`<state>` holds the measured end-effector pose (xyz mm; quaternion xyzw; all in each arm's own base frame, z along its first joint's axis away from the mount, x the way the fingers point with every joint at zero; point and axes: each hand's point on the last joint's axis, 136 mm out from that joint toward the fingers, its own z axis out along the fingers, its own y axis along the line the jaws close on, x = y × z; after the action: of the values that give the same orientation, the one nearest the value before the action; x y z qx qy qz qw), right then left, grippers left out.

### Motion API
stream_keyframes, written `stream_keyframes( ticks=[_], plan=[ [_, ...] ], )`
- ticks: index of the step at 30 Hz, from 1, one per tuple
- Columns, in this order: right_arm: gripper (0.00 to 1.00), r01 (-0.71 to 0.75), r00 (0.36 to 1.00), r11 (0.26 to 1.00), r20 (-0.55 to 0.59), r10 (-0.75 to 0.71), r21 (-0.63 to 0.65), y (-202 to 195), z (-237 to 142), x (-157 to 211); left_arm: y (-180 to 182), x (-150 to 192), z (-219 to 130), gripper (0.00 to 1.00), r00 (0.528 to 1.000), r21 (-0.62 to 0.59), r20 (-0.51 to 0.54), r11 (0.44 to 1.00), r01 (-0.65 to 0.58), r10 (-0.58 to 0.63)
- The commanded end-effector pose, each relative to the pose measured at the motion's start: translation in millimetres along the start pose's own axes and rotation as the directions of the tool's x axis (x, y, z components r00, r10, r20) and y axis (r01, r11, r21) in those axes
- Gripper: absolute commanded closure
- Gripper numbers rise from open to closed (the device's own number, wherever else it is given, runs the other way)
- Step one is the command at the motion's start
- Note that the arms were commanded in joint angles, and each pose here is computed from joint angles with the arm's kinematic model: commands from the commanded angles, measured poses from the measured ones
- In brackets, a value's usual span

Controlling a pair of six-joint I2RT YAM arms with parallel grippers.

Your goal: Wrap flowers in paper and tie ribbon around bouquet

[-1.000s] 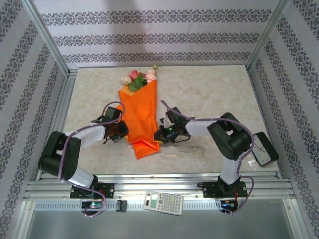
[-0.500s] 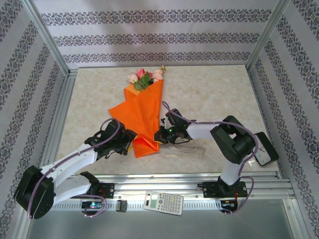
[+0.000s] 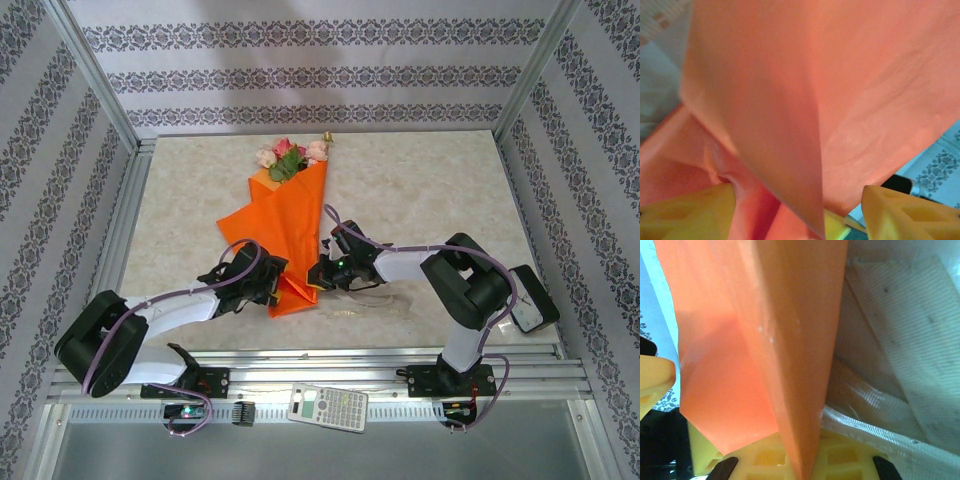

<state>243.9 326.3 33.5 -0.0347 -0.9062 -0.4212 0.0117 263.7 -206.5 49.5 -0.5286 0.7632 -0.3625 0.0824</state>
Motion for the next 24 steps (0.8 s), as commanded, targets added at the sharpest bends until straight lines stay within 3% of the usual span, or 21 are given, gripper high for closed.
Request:
stream_keyframes(
  ticks=[1, 11, 15, 19, 24],
  plan=[
    [0.95, 0.014, 1.000, 1.000, 0.006, -0.014, -0.008, 2, 0, 4, 8, 3, 13, 0.49, 1.000, 0.017, -0.028, 1.000, 0.004, -0.003],
    [0.68, 0.028, 0.999, 0.999, 0.016, -0.028, -0.031, 11, -4, -6, 43, -10, 12, 1.00, 0.995, -0.059, 0.004, 0.994, -0.095, 0.096],
    [0.60, 0.030, 1.000, 0.998, -0.004, -0.030, -0.052, 15, -4, -8, 42, -16, 7, 1.00, 0.981, -0.049, 0.034, 0.981, -0.188, 0.190],
    [0.56, 0.030, 0.999, 0.998, -0.029, -0.032, -0.060, 14, -2, -3, 38, -22, 6, 1.00, 0.975, 0.026, 0.077, 0.977, -0.211, 0.208],
    [0.56, 0.036, 0.999, 0.999, 0.036, -0.036, -0.013, 10, -17, -4, 20, -21, -2, 1.00, 0.964, 0.091, 0.105, 0.963, -0.252, 0.243]
  ],
)
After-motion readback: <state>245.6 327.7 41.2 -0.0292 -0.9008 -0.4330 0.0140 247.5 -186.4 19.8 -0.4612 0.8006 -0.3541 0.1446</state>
